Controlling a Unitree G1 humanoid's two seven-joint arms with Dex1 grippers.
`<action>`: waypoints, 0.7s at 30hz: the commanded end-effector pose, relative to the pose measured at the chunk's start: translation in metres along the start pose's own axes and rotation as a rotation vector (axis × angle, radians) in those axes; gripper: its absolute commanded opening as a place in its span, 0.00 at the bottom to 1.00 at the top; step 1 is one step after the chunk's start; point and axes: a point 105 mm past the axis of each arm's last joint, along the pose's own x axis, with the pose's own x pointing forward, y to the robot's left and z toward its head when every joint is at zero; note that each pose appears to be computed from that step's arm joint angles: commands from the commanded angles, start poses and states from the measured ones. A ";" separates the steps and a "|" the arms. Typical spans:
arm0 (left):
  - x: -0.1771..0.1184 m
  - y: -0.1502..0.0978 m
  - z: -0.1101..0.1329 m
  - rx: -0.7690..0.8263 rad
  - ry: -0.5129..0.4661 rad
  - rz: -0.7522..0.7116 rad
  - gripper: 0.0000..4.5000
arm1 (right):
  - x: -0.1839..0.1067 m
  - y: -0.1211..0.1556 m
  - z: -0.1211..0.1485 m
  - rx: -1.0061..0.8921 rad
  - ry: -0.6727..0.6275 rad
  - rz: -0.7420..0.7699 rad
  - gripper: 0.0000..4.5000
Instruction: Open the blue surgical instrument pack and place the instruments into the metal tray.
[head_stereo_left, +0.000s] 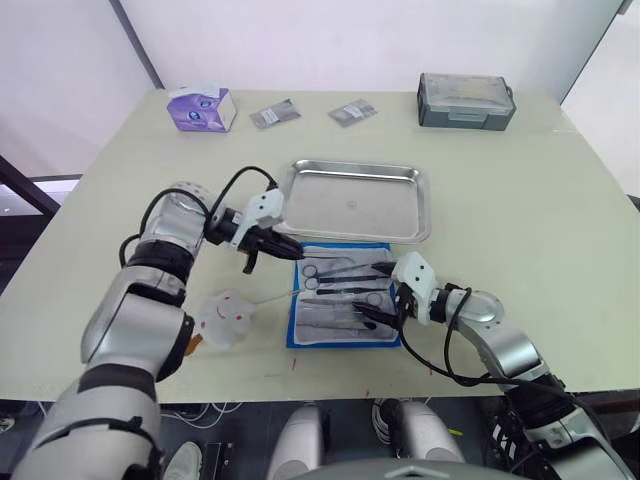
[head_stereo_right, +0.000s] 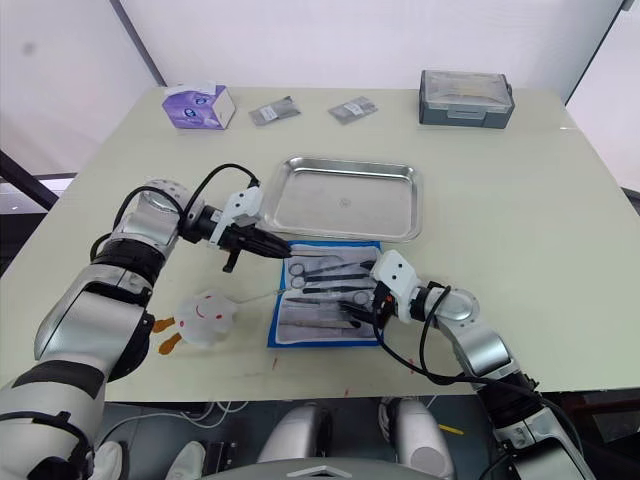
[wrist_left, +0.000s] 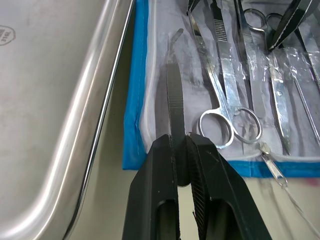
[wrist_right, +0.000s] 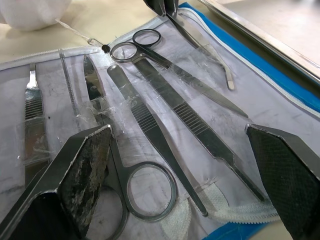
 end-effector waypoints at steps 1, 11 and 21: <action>-0.014 -0.002 0.009 0.004 -0.036 -0.004 0.02 | -0.002 0.008 -0.056 0.089 0.215 -0.012 1.00; -0.026 -0.007 0.005 -0.040 -0.025 0.014 0.02 | -0.001 0.008 -0.057 0.088 0.214 -0.012 1.00; -0.037 -0.015 0.000 -0.082 -0.018 0.026 0.02 | -0.001 0.009 -0.057 0.092 0.213 -0.011 1.00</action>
